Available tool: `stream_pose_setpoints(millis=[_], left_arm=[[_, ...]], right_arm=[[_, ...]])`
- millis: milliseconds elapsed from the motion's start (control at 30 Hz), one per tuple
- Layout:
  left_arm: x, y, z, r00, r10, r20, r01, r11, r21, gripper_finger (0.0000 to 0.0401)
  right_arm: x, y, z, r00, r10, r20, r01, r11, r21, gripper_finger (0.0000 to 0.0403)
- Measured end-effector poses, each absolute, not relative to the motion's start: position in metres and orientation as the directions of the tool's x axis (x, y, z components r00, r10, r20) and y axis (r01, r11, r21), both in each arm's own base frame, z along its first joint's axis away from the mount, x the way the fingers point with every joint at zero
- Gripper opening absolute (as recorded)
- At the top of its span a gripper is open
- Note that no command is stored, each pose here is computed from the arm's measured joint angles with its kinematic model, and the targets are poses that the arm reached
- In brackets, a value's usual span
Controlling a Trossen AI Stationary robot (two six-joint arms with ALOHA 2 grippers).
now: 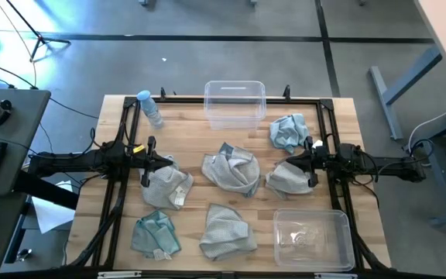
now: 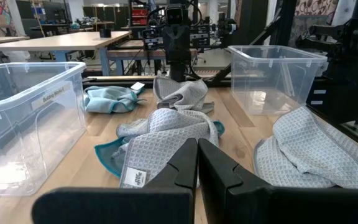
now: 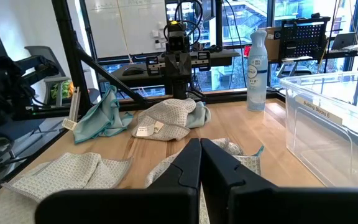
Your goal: Sort microfiber towel by color & place in baskets
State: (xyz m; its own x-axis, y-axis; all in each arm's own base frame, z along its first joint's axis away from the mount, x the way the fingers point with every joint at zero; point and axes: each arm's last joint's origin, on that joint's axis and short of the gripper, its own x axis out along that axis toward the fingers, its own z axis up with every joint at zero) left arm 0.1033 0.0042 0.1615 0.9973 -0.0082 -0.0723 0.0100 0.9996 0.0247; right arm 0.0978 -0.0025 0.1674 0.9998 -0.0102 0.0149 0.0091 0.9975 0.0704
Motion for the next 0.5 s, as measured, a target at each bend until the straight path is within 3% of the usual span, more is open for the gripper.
stream_pose_setpoints(millis=[367,500], left_arm=[[0.1033,0.0042,0.1615,0.997,-0.008,-0.072,0.010,1.000,0.025,0.0000],[0.1033,0.0042,0.1615,0.997,-0.008,-0.072,0.010,1.000,0.025,0.0000]], right_arm=[[0.0978,-0.0025,0.1675,1.000,-0.010,0.015,0.009,0.998,0.070,0.0000],[0.0977,-0.0048,0.1678,0.996,-0.086,0.019,0.086,0.996,-0.001,0.0000]])
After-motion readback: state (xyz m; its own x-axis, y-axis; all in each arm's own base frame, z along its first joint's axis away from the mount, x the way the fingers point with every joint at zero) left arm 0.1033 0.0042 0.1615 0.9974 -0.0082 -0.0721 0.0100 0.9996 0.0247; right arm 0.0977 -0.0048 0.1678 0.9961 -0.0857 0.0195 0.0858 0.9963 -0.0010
